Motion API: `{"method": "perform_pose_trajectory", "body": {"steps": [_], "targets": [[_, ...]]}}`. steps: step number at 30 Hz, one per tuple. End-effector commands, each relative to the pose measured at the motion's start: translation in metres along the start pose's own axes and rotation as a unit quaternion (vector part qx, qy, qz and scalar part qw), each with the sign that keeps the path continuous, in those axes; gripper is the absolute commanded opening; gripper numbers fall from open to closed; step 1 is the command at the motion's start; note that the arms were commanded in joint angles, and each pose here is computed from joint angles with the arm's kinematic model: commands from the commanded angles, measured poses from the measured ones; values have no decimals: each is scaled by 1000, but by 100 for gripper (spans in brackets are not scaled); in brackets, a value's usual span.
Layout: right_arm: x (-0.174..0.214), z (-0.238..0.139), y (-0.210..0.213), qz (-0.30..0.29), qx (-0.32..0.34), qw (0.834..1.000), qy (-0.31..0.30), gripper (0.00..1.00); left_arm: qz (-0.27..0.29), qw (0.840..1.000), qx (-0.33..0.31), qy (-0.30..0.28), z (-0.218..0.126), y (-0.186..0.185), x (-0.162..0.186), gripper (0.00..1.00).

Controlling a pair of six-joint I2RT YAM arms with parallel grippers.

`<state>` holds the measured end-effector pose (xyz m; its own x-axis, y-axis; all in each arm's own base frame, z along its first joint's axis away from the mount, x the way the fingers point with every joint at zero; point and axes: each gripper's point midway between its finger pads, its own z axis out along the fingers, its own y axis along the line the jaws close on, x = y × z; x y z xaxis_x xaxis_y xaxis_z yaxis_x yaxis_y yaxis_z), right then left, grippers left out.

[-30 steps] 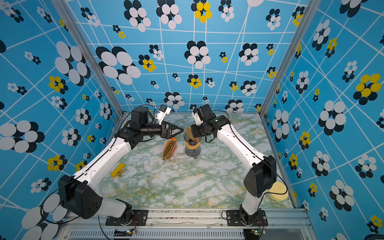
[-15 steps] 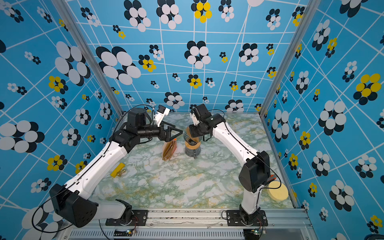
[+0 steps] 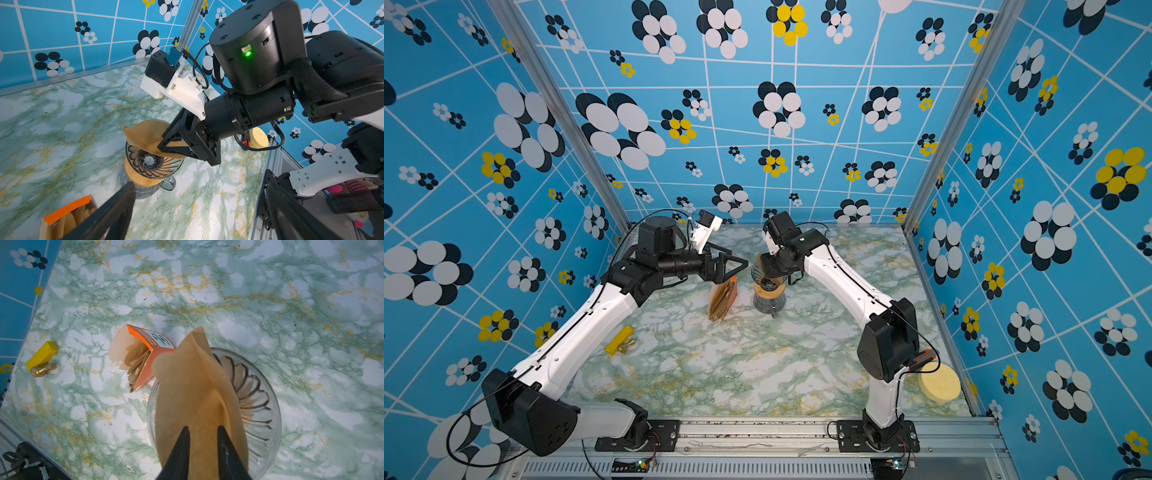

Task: Place the coffee filter in the dripper
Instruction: 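Grasp the filter with the right gripper from the left gripper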

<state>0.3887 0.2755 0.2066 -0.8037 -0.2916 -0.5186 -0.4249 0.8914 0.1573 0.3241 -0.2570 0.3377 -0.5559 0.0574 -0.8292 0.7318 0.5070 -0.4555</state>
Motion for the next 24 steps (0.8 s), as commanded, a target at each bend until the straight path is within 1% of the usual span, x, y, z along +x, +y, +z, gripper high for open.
{"method": "perform_pose_trajectory", "body": {"steps": [1,7,11,20,24], "targets": [[9,0,-2,-9,16,1000,13,28,8,1000,-5,0,2,0,0,99],[13,-2,-3,-10,20,1000,14,33,7,1000,-9,4,4,1,2,99],[15,-2,-3,-12,21,1000,16,38,8,1000,-13,5,5,1,3,99],[7,-13,0,-19,18,1000,2,42,13,1000,-22,10,6,3,6,99],[0,-24,6,-22,8,1000,-12,41,18,999,-29,9,4,4,5,99]]}}
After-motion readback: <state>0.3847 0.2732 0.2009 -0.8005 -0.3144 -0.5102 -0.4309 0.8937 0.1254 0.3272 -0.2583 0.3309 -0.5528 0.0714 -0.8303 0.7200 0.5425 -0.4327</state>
